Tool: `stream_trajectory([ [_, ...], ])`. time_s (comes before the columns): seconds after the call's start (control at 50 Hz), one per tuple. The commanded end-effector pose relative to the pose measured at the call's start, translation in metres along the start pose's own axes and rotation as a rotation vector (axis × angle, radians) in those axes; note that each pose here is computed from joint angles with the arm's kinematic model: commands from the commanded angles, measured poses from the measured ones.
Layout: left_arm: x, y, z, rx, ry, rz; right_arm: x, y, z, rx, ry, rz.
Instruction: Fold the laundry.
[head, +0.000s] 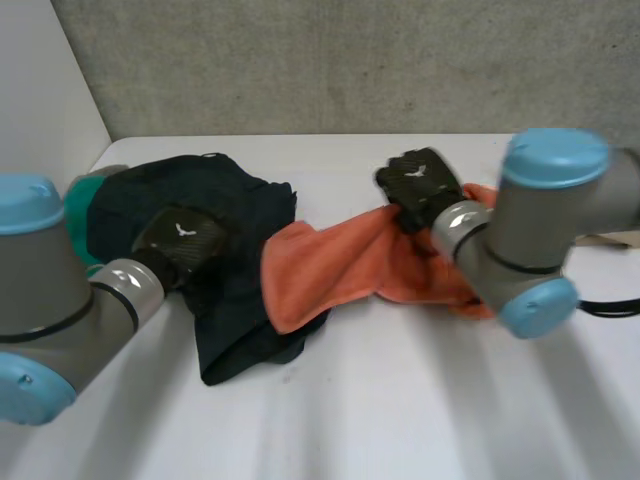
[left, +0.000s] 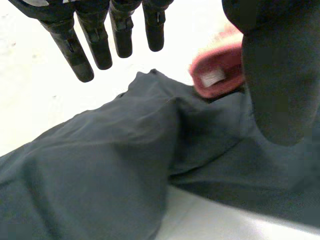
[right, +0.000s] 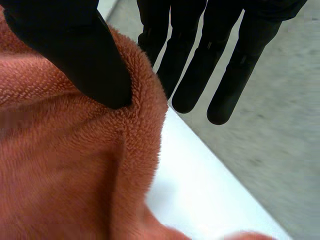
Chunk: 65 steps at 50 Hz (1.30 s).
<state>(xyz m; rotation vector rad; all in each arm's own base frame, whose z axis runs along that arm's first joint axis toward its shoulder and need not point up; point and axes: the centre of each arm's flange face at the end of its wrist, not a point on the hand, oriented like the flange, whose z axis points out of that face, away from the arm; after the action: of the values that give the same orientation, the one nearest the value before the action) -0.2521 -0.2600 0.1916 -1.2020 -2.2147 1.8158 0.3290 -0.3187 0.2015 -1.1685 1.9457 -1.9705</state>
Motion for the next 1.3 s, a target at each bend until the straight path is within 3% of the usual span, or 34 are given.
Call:
stream_trajectory([
  [0.02, 0.029, 0.005, -0.007, -0.015, 0.083, 0.017, 0.048, 0.035, -0.023, -0.135, 0.083, -0.157],
  [0.24, 0.054, 0.025, 0.017, -0.036, 0.153, 0.038, 0.055, 0.061, -0.032, -0.222, 0.084, -0.158],
  [0.42, 0.043, 0.025, 0.056, 0.028, 0.07, 0.048, 0.045, 0.07, -0.039, -0.254, 0.056, -0.15],
  [0.48, 0.021, 0.009, 0.067, 0.066, -0.037, 0.052, 0.046, 0.07, -0.038, -0.254, 0.058, -0.149],
  [0.5, 0.01, 0.002, 0.071, 0.084, -0.088, 0.05, 0.046, 0.07, -0.039, -0.252, 0.059, -0.149],
  [0.58, -0.089, -0.032, 0.086, 0.211, -0.478, 0.033, 0.047, 0.069, -0.038, -0.249, 0.059, -0.152],
  [0.6, -0.138, -0.04, 0.086, 0.256, -0.638, 0.035, 0.047, 0.068, -0.038, -0.248, 0.06, -0.15],
  [0.66, -0.228, -0.036, 0.081, 0.267, -0.903, 0.097, 0.047, 0.066, -0.04, -0.245, 0.062, -0.152],
  [0.74, -0.271, -0.013, 0.094, 0.205, -1.013, 0.196, 0.044, 0.065, -0.042, -0.244, 0.054, -0.152],
  [0.82, -0.264, 0.011, 0.115, 0.169, -0.972, 0.211, 0.04, 0.065, -0.043, -0.247, 0.045, -0.152],
  [0.92, -0.22, 0.025, 0.123, 0.16, -0.809, 0.166, 0.041, 0.063, -0.045, -0.245, 0.046, -0.152],
  [1.16, -0.116, -0.051, 0.059, 0.269, -0.586, 0.169, 0.043, 0.054, -0.049, -0.226, 0.054, -0.155],
  [1.3, -0.024, -0.059, 0.021, 0.294, -0.359, 0.115, 0.02, 0.037, -0.057, -0.166, -0.027, -0.15],
])
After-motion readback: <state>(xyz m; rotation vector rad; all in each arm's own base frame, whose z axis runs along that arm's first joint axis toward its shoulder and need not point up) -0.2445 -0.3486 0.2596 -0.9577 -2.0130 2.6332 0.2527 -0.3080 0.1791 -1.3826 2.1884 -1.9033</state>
